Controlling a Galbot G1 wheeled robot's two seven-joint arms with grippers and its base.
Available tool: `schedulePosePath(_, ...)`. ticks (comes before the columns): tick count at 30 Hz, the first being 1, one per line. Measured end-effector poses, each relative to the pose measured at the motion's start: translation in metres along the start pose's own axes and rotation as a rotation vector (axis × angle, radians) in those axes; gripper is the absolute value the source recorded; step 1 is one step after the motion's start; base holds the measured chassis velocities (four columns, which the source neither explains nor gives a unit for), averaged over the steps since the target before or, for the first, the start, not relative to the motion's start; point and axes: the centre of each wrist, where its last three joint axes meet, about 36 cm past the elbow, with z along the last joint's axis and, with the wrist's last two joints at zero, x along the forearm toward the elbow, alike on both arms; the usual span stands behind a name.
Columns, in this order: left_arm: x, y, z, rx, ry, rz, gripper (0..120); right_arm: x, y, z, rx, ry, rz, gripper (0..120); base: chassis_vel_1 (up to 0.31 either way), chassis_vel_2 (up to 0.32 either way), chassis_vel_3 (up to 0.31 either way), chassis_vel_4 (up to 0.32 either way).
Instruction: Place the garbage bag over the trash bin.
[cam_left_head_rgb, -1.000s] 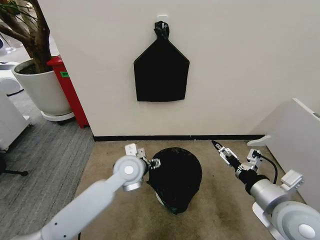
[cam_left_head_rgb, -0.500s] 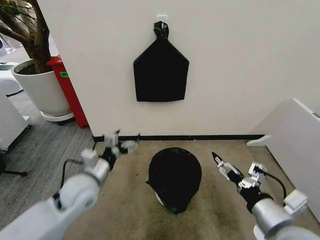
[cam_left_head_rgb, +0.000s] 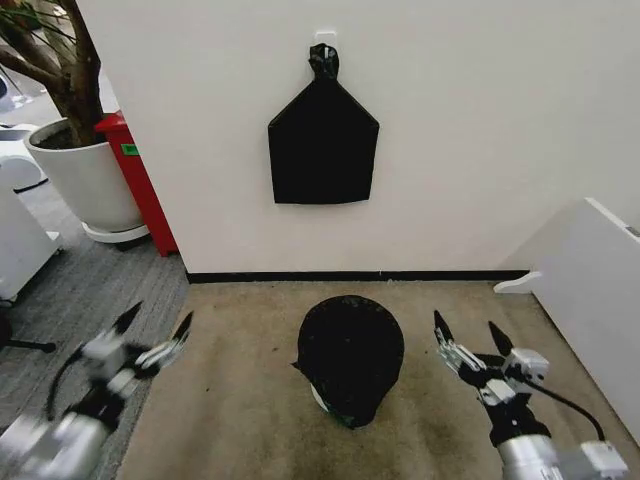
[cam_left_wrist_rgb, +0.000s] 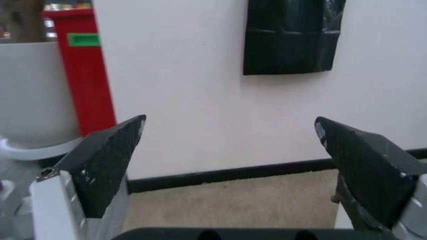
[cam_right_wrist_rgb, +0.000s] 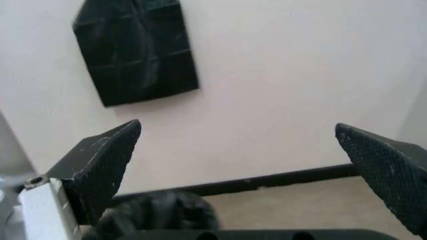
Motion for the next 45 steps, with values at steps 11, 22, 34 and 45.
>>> schedulePosePath(11,0.02,-0.048,-0.013,0.003,-0.012,-0.03,100,0.078,-0.021,0.037,0.071,0.024,0.046,100,0.0,0.0,0.0,0.0)
schedulePosePath(22,0.019,-0.052,-0.013,0.01,-0.007,-0.031,100,0.079,-0.019,0.038,0.063,0.02,0.06,100,0.0,0.0,0.0,0.0)
schedulePosePath(34,0.018,-0.051,-0.012,0.013,-0.005,-0.033,100,0.078,-0.019,0.038,0.059,0.021,0.062,100,0.0,0.0,0.0,0.0)
schedulePosePath(45,0.018,-0.051,-0.012,0.015,-0.004,-0.033,100,0.077,-0.019,0.037,0.059,0.022,0.063,100,0.0,0.0,0.0,0.0)
